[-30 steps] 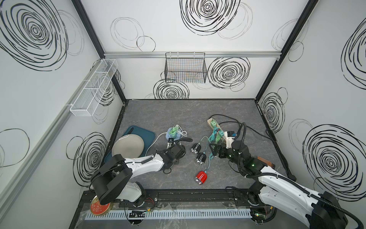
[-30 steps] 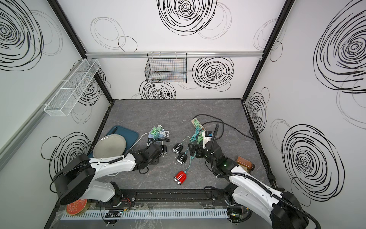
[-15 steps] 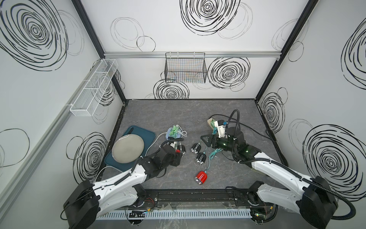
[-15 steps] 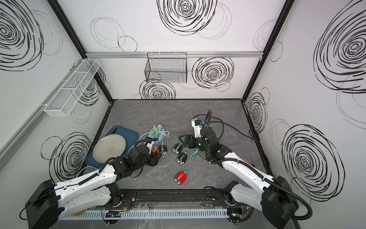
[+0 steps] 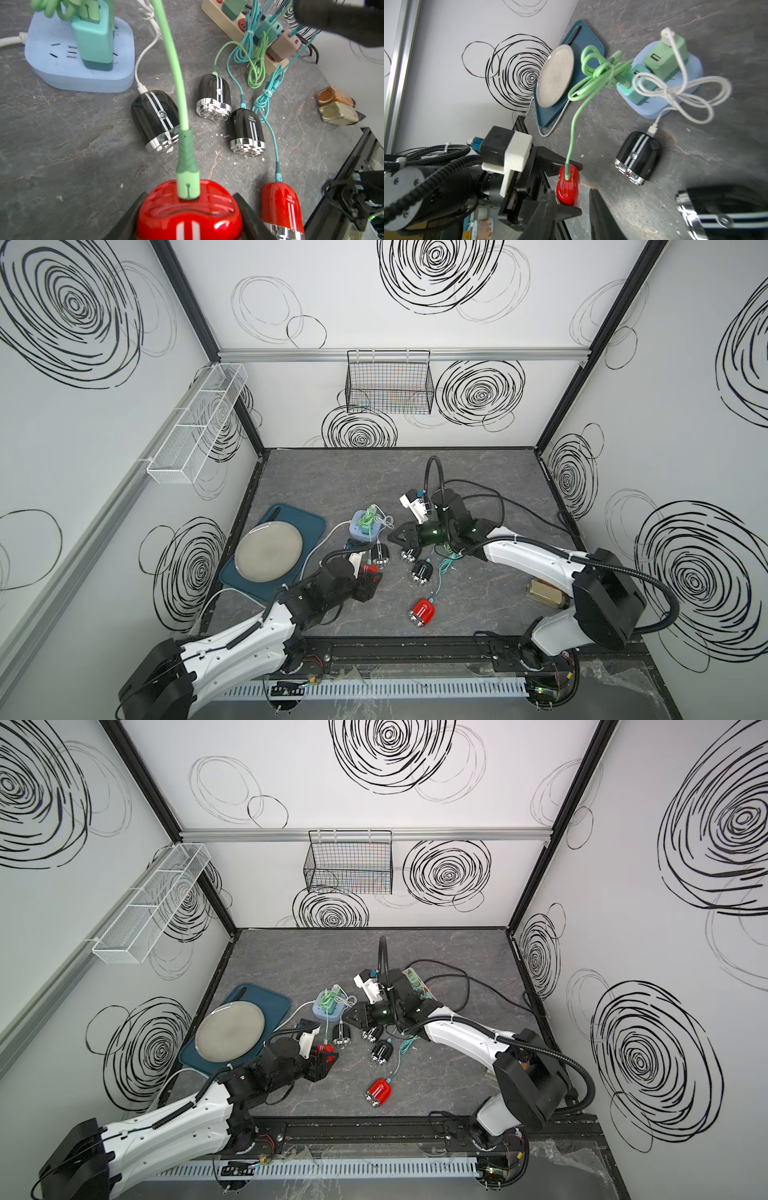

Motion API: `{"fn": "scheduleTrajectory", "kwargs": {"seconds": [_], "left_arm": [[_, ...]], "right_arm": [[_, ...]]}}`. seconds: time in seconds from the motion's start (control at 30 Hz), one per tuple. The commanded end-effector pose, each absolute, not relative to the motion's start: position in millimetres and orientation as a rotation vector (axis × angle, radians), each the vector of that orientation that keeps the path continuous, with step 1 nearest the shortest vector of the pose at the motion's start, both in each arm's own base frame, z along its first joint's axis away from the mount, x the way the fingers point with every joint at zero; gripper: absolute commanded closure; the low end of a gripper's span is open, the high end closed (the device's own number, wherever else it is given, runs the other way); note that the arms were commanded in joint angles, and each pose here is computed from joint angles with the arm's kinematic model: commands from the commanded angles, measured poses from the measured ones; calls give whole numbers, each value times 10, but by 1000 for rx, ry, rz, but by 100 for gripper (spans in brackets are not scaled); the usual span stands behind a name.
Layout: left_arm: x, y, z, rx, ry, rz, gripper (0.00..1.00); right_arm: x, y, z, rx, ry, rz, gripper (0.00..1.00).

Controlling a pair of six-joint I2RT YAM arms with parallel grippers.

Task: Unplug the electric shaver
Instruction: Remove the charging cable from the electric shaver.

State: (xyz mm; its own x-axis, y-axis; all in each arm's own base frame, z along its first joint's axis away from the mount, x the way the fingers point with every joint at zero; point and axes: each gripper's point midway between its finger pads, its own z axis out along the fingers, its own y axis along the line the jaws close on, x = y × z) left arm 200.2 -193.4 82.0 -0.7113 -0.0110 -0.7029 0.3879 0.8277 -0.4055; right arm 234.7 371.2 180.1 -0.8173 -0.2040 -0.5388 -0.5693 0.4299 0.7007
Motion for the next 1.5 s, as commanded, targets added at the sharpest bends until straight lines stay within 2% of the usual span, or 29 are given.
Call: {"fn": "scheduleTrajectory", "kwargs": {"seconds": [0.0,0.13,0.43,1.17,1.37,1.47], "left_arm": [[2056,-2001,1052,235,2149,-813,52],[2047,-1900,1045,196,2126,-829,53],[2024,-1816,1079,190,2094,-852,54],[2031,-1859,1090,218,2098,-857,55],[2032,-1857,1065,218,2111,-851,56],[2016,-1857,1044,218,2114,-855,56]], "right_arm": [[2191,3842,1726,-751,2381,1320,69],[2122,4013,1591,-800,2431,1246,69],[1976,4347,1501,-889,2435,1266,69],[1900,4530,1193,-944,2518,1158,77],[1912,4532,1169,-922,2522,1104,86],[1961,4513,1208,-895,2511,1081,99]]}}
